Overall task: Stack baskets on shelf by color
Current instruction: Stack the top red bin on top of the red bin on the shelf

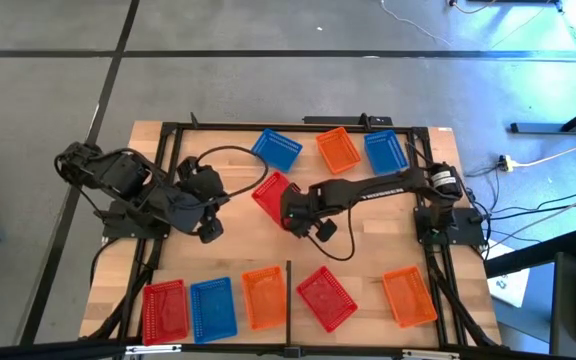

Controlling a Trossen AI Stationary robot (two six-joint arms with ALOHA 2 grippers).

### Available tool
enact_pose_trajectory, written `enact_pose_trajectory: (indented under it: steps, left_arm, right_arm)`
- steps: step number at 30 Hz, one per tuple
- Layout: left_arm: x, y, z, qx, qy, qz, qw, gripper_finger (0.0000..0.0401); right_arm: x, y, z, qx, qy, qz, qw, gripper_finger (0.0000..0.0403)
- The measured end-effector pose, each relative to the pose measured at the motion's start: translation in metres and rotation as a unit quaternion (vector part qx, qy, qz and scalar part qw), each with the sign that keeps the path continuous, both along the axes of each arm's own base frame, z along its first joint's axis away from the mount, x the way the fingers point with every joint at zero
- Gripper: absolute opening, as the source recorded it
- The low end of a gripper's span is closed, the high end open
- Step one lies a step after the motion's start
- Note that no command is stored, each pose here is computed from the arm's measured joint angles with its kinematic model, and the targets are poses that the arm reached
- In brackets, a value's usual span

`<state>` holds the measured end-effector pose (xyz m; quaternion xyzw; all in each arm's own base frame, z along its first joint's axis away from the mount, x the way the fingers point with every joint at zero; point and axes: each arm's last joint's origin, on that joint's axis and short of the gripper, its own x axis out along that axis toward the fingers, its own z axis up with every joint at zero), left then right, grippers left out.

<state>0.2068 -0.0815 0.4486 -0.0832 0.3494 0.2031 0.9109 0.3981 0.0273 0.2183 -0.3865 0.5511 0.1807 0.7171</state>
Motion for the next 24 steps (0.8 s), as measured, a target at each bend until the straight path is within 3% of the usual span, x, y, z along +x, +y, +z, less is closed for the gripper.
enact_pose_trajectory:
  steps: [7, 13, 16, 19, 24]
  left_arm:
    - [0.003, 0.007, -0.001, 0.003, 0.017, -0.011, 1.0, 0.0068]
    - [0.011, 0.01, -0.005, 0.105, 0.074, -0.104, 0.986, 0.0089]
    - [0.018, 0.007, -0.011, 0.161, 0.114, -0.177, 0.964, 0.0087]
    - [0.021, 0.002, -0.022, 0.193, 0.153, -0.258, 0.934, 0.0086]
    - [0.038, -0.004, -0.046, 0.232, 0.207, -0.322, 0.894, 0.0089]
  right_arm:
    - [0.002, 0.033, 0.046, -0.067, -0.023, 0.021, 0.997, 0.0001]
    - [0.0, 0.052, 0.079, -0.085, -0.054, 0.033, 0.994, 0.0]
    - [-0.001, 0.055, 0.09, -0.118, -0.068, 0.025, 0.99, 0.0]
    - [-0.002, 0.057, 0.099, -0.111, -0.082, 0.007, 0.99, 0.0]
    - [-0.003, 0.057, 0.106, -0.102, -0.091, -0.012, 0.991, 0.0]
